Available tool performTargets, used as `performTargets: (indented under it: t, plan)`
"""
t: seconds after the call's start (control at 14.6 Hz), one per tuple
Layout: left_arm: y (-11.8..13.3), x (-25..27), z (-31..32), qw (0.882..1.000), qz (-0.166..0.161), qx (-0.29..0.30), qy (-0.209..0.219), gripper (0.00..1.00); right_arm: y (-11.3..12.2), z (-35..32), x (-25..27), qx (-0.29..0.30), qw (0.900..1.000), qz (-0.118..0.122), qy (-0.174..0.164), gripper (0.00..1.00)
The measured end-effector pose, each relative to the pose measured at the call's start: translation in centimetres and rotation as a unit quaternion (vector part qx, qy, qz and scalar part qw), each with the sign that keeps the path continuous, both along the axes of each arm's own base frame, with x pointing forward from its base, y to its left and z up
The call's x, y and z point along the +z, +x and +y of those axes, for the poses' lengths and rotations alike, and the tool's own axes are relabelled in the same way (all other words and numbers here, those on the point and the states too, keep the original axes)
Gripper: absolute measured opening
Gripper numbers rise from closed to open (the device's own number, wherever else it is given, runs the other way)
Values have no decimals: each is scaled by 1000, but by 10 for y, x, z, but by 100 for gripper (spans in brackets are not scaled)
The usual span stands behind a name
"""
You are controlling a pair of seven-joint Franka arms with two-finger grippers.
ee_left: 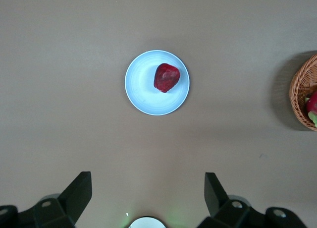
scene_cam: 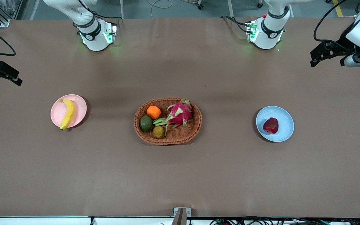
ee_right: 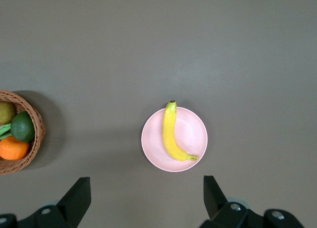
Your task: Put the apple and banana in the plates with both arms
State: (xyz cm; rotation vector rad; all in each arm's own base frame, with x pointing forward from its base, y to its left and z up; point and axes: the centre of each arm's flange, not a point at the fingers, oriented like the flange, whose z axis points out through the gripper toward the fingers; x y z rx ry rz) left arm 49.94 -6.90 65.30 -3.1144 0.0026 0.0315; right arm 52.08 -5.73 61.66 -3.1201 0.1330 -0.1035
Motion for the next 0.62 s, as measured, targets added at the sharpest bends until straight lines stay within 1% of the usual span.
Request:
performTargets:
  t: [0.55, 0.62]
  plan:
    - [-2, -1, 0, 1000, 8, 0, 1, 100, -2, 0, -1, 1, 1000, 9, -1, 100]
    - [-2, -1, 0, 1000, 8, 0, 1, 100, -2, -1, 0, 1, 1000, 9, -6, 100]
